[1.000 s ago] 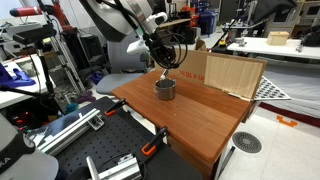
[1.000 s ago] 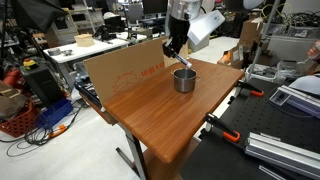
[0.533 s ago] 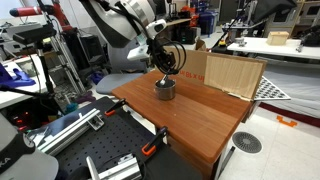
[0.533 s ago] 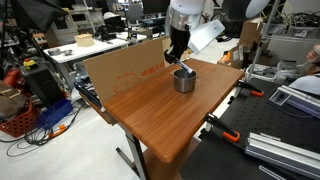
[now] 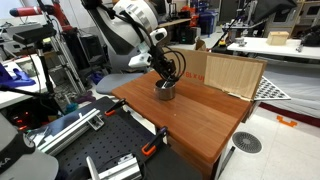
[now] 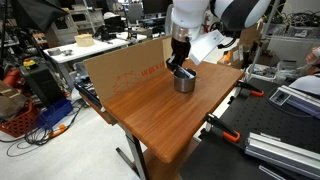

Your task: Put the marker in the pot

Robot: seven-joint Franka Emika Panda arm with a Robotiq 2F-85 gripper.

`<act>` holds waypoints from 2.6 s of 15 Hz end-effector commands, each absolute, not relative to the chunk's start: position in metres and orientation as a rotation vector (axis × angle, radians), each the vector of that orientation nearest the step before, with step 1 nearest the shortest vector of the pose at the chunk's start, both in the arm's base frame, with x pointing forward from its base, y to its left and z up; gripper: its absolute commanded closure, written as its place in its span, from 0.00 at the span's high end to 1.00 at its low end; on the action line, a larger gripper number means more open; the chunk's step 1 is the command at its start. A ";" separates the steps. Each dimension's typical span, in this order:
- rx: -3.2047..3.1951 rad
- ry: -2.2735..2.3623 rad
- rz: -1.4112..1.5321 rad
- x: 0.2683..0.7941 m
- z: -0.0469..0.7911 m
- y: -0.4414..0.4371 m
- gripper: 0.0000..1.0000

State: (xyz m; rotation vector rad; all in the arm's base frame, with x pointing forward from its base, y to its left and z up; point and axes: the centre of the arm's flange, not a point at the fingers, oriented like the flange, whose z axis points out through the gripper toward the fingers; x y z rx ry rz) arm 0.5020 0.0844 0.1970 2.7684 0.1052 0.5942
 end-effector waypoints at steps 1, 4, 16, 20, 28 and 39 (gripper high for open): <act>2.755 0.099 0.589 0.503 0.184 0.083 0.50; 2.761 0.090 0.583 0.504 0.185 0.080 0.71; 2.831 0.105 0.577 0.498 0.204 0.086 1.00; 2.938 0.121 0.562 0.488 0.224 0.096 1.00; 3.094 0.153 0.549 0.466 0.272 0.104 1.00; 3.134 0.145 0.440 0.452 0.231 0.123 1.00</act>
